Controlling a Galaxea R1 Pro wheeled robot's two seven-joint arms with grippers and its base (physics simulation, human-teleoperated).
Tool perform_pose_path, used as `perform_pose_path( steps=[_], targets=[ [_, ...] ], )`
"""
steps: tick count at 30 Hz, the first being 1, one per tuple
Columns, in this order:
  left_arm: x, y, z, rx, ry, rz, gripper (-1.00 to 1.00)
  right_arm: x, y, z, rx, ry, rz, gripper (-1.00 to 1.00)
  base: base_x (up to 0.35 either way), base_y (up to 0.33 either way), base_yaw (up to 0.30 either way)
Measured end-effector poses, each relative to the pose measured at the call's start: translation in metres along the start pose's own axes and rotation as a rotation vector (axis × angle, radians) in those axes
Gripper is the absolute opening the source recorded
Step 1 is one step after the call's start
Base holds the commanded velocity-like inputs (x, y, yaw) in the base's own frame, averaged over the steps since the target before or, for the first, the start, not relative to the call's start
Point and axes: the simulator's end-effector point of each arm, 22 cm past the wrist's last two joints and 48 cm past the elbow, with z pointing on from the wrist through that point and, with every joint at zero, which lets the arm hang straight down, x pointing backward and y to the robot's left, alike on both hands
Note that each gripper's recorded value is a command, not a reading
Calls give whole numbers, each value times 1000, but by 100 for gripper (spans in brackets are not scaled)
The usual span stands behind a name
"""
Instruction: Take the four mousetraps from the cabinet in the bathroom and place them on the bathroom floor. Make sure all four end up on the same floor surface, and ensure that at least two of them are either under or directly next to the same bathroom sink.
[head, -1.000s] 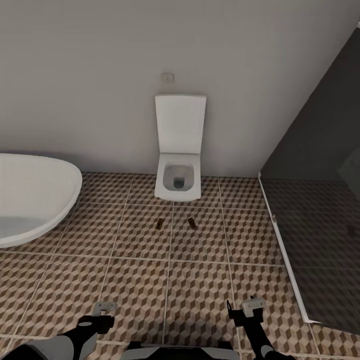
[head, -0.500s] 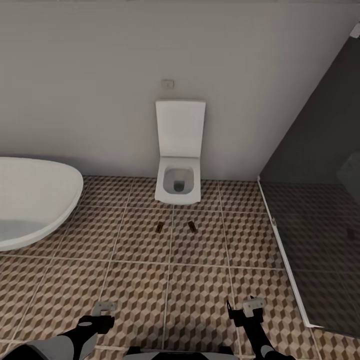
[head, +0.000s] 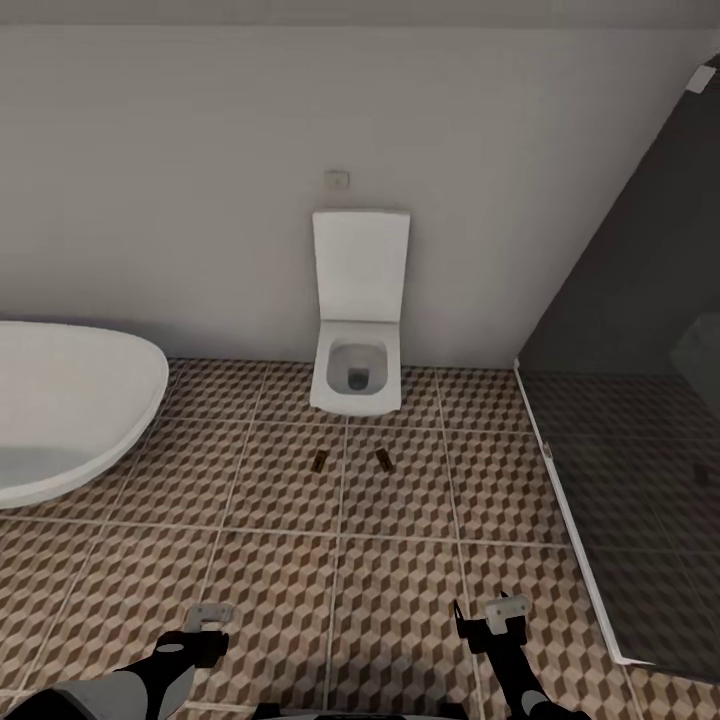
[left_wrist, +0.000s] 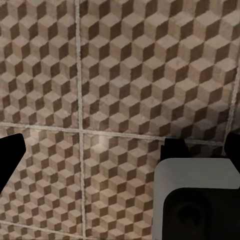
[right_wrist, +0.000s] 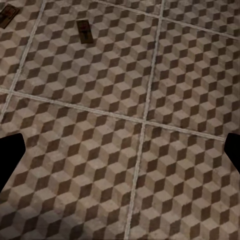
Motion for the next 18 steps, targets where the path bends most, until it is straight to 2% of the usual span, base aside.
perform_pose_path(
  steps=[18],
  targets=[
    [-14, 2, -7, -2, -28, -5, 100, -15, -3, -1, 6, -28, 0, 100, 0, 0, 0]
  ],
)
